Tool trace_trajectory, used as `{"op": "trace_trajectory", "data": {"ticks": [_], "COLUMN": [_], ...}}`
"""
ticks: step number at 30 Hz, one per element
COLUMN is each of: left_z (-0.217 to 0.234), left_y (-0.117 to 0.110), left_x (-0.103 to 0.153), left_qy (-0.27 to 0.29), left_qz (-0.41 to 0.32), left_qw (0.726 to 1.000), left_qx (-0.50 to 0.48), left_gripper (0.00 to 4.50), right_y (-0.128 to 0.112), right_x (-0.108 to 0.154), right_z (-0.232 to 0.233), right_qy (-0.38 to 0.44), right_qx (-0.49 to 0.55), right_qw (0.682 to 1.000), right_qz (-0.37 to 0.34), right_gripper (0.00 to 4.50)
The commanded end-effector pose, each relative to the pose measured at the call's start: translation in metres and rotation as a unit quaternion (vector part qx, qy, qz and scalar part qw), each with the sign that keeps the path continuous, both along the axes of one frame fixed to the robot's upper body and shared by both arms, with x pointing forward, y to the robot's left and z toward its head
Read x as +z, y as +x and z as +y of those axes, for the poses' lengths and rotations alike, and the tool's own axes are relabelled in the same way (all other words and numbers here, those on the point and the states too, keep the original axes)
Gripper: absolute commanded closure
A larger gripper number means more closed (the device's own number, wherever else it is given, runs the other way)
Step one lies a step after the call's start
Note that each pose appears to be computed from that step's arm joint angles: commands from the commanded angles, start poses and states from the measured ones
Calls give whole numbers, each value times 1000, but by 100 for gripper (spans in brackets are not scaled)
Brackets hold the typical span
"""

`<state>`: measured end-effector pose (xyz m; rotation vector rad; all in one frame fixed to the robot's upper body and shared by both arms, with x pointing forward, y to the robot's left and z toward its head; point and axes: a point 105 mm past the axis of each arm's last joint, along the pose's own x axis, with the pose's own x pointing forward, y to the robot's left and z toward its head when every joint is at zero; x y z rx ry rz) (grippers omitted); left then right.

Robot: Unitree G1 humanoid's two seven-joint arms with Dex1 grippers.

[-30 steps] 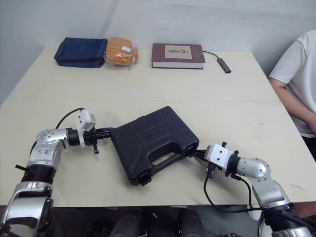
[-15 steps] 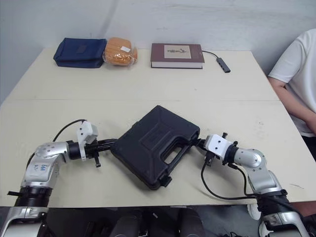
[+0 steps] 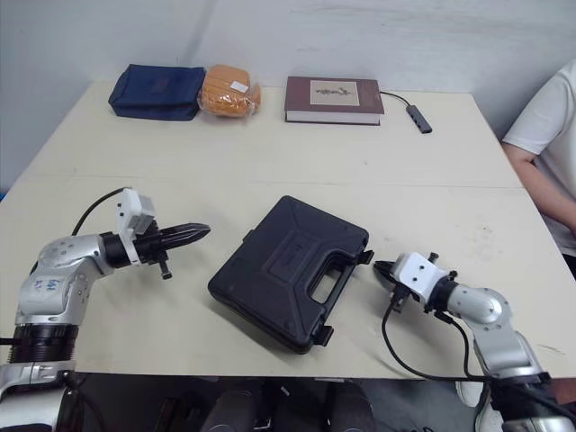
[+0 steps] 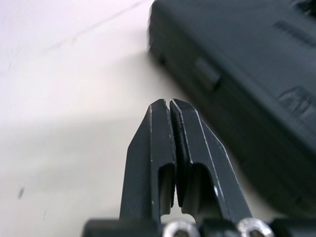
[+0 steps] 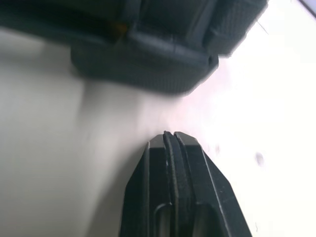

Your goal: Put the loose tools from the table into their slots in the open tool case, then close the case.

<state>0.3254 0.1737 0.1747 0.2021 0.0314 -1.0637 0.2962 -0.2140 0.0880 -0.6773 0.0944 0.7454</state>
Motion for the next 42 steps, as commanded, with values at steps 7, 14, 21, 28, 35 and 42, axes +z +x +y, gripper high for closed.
{"op": "trace_trajectory", "data": {"ticks": [7,14,21,28,35,42], "left_z": [-126,-193,-219,-201,-200,-190], "left_y": [-22,-5,12,14,7,4], "left_x": [25,13,-14,-81,-106,-123], "left_qy": [55,86,137,229,259,279], "left_qz": [-63,-67,-33,52,88,109], "left_qw": [975,970,972,961,950,943], "left_qx": [-208,-217,-188,-145,-149,-144], "left_gripper": [445,445,445,445,445,445], "right_y": [-25,-26,-22,-23,-21,-18], "right_x": [19,34,44,57,57,36], "right_z": [-16,3,18,27,16,17], "right_qy": [21,47,55,54,45,52], "right_qx": [-73,-73,-59,-43,-66,-74], "right_qw": [996,993,992,993,992,995], "right_qz": [-43,-83,-95,-101,-96,-53], "right_gripper": [450,450,450,450,450,450]}}
